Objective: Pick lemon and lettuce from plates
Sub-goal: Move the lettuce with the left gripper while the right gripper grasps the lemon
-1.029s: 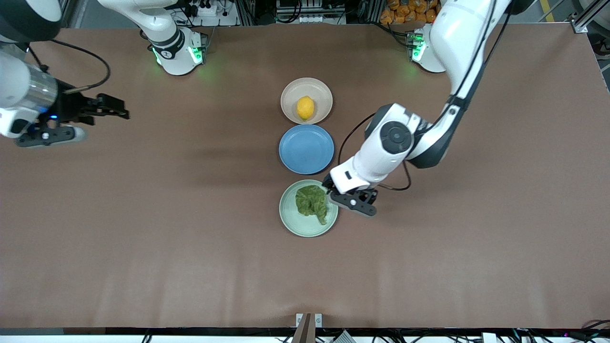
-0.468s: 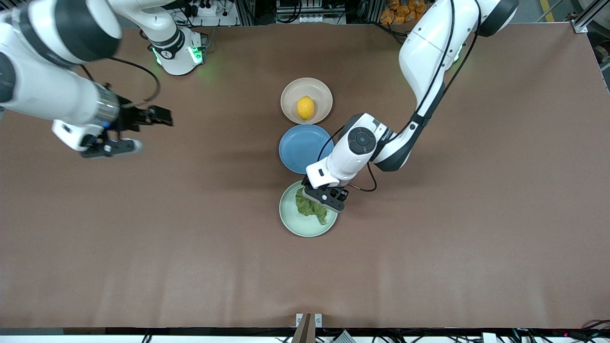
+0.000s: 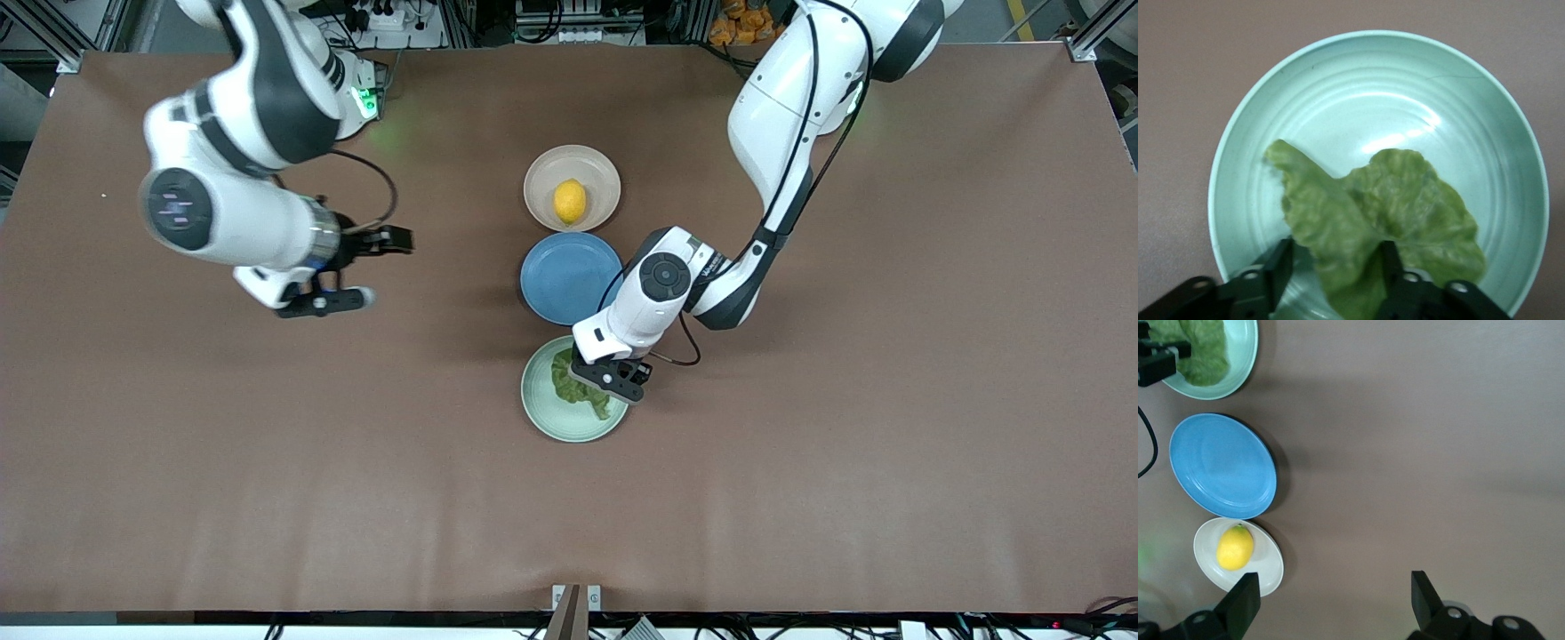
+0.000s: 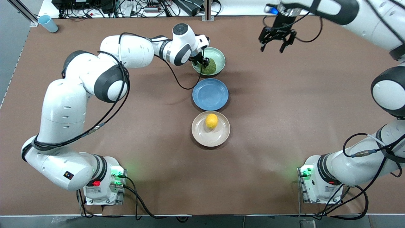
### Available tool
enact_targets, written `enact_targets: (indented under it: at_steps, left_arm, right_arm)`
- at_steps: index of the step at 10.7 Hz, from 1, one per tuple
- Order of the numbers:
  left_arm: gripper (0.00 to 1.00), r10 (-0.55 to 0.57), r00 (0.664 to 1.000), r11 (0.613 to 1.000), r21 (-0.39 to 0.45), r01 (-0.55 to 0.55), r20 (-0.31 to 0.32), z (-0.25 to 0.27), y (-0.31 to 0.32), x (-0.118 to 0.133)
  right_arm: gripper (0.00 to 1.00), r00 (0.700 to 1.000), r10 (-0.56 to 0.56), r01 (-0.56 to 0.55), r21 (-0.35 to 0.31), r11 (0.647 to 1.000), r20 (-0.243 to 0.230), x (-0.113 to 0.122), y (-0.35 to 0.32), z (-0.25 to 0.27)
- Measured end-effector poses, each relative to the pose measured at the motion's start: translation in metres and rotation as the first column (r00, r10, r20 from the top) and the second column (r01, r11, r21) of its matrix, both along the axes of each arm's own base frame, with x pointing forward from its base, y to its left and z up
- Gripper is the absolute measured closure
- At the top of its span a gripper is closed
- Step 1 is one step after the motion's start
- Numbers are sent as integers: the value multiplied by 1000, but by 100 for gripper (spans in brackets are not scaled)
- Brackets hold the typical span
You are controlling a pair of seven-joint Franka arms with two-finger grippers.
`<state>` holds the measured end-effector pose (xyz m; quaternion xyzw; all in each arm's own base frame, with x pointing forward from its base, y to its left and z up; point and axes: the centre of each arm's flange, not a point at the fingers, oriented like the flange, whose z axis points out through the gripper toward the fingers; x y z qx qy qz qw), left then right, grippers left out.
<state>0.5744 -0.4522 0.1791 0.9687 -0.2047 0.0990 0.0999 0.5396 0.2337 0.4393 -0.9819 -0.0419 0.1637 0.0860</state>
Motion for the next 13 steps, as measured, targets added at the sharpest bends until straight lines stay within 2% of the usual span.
enact_targets:
  at_steps: [1,3,4,5,6,8,10,13]
  left_arm:
    - [51,1,1000,1000,-1,-1,4,1,-1,1]
    - [60,3,1000,1000,-4,-3,11,4,-1,4]
    - [74,2,1000,1000,-2,-1,15,5,-1,5]
    - [90,4,1000,1000,8,-4,31,8,-2,6]
    - [98,29,998,999,23,-30,58,17,-2,11]
    - [98,80,994,996,29,-83,79,62,2,22]
    - [98,145,987,988,42,-148,64,132,18,32]
    - [98,275,961,955,122,-272,-14,226,96,48]
  right_arm:
    - [0,1000,0,0,-13,1000,-9,-8,18,-13]
    - [0,995,-62,60,-33,998,-76,-23,53,-46]
    - [0,988,-112,110,-23,994,-106,-29,75,-62]
    - [0,984,-143,141,-26,990,-106,-35,97,-75]
    - [0,981,-164,161,-40,986,-101,-42,115,-85]
    - [0,979,-172,166,-64,984,-111,-50,130,-100]
    - [0,976,-184,177,-72,982,-116,-47,125,-104]
    - [0,973,-190,182,-68,981,-130,-49,126,-107]
